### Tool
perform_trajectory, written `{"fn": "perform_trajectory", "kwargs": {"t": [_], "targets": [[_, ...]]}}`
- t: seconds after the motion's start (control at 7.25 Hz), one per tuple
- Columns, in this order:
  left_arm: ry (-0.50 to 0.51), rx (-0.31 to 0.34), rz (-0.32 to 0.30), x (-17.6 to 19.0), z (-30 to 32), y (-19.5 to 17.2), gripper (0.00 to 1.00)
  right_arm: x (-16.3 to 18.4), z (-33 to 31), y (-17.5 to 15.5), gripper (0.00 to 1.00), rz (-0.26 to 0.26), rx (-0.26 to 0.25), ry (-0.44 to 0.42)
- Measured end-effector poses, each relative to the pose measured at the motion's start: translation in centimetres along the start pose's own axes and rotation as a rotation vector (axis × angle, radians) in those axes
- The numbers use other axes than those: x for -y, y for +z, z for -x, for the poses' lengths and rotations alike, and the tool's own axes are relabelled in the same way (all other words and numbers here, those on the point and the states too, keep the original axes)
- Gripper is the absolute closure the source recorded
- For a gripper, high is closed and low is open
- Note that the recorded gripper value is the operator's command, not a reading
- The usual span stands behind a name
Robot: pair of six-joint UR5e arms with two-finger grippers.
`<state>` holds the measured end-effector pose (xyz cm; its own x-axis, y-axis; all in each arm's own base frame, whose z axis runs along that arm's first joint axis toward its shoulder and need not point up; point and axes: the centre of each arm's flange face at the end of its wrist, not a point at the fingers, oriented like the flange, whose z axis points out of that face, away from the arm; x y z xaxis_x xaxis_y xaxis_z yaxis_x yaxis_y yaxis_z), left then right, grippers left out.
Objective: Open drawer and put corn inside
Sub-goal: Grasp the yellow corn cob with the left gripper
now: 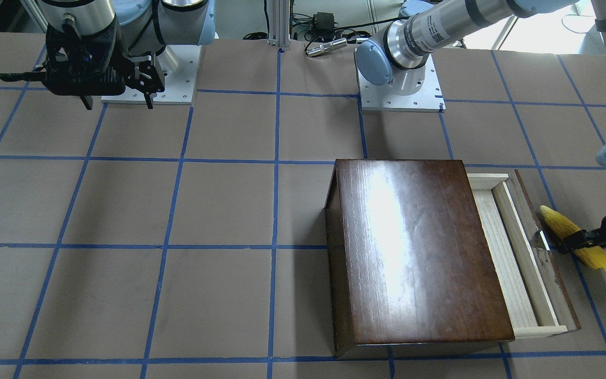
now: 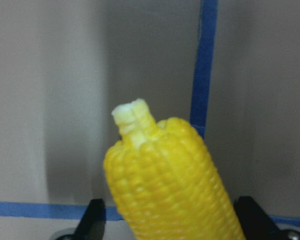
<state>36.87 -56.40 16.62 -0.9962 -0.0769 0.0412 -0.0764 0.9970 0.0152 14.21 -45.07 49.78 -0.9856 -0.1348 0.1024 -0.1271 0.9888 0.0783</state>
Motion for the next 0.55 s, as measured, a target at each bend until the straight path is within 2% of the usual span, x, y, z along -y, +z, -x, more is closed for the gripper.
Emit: {"fn": "perform_trajectory", "kwargs": {"t": [0.14, 0.55], "targets": [[0.000, 0.001, -0.001, 0.00, 0.00, -0.09, 1.00, 0.00, 0.00, 0.00, 0.00, 0.000, 0.000, 0.000], [0.001, 0.002, -0.006, 0.03, -0.11, -0.45, 1.00, -0.03, 0.00, -0.03, 0.00, -0.001, 0.000, 0.000]]}}
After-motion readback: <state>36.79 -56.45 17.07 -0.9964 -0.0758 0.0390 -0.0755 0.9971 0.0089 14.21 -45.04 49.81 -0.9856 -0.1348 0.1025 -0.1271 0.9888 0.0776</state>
